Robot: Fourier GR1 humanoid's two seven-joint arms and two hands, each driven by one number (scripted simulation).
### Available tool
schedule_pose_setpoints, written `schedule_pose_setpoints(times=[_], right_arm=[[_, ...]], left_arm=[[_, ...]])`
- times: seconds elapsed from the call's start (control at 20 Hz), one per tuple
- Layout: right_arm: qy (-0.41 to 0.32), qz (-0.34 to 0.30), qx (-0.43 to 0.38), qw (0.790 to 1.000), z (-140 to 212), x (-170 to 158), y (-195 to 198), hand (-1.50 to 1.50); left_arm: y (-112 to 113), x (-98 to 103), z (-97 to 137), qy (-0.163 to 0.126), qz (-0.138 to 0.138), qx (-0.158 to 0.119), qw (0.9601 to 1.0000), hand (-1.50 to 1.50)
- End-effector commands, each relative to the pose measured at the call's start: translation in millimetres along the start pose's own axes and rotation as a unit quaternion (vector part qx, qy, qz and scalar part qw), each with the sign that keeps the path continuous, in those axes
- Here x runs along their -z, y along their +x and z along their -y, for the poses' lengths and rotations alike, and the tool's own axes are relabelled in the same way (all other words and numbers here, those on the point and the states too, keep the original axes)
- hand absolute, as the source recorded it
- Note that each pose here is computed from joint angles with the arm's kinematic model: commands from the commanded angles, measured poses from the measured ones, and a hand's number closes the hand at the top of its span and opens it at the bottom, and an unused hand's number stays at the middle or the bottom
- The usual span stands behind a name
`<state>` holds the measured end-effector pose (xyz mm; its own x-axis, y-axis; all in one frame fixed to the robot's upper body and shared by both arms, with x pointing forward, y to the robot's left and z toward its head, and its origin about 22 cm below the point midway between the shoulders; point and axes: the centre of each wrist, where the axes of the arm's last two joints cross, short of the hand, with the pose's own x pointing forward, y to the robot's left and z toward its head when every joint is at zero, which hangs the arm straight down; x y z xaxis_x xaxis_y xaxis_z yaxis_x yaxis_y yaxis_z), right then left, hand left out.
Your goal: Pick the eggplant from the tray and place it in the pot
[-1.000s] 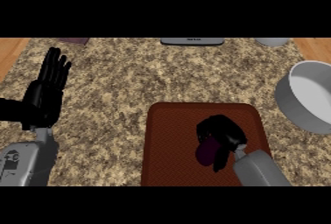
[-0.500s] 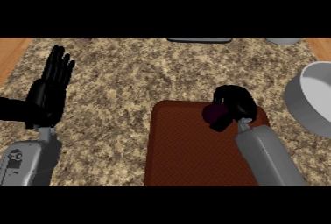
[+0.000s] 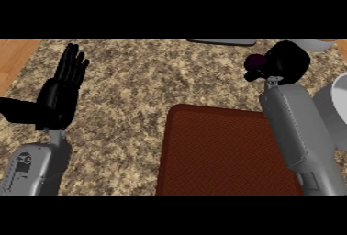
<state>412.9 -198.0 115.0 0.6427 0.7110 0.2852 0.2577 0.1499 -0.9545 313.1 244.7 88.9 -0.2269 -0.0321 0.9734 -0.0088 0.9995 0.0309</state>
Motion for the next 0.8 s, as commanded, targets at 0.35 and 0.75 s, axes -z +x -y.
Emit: schedule_pose_setpoints(times=[0.35, 0.75], right_arm=[[-0.269, -0.189, -0.033, 0.944, 53.1, 29.3, 41.6, 1.50], [-0.272, -0.244, -0.051, 0.930, 62.2, 32.1, 40.5, 1.50]], left_arm=[[4.1, 3.8, -3.6, 0.007, -0.010, 0.005, 0.9999, 0.00], [-8.6, -5.1, -20.1, 0.041, -0.022, 0.003, 0.9989, 0.00]])
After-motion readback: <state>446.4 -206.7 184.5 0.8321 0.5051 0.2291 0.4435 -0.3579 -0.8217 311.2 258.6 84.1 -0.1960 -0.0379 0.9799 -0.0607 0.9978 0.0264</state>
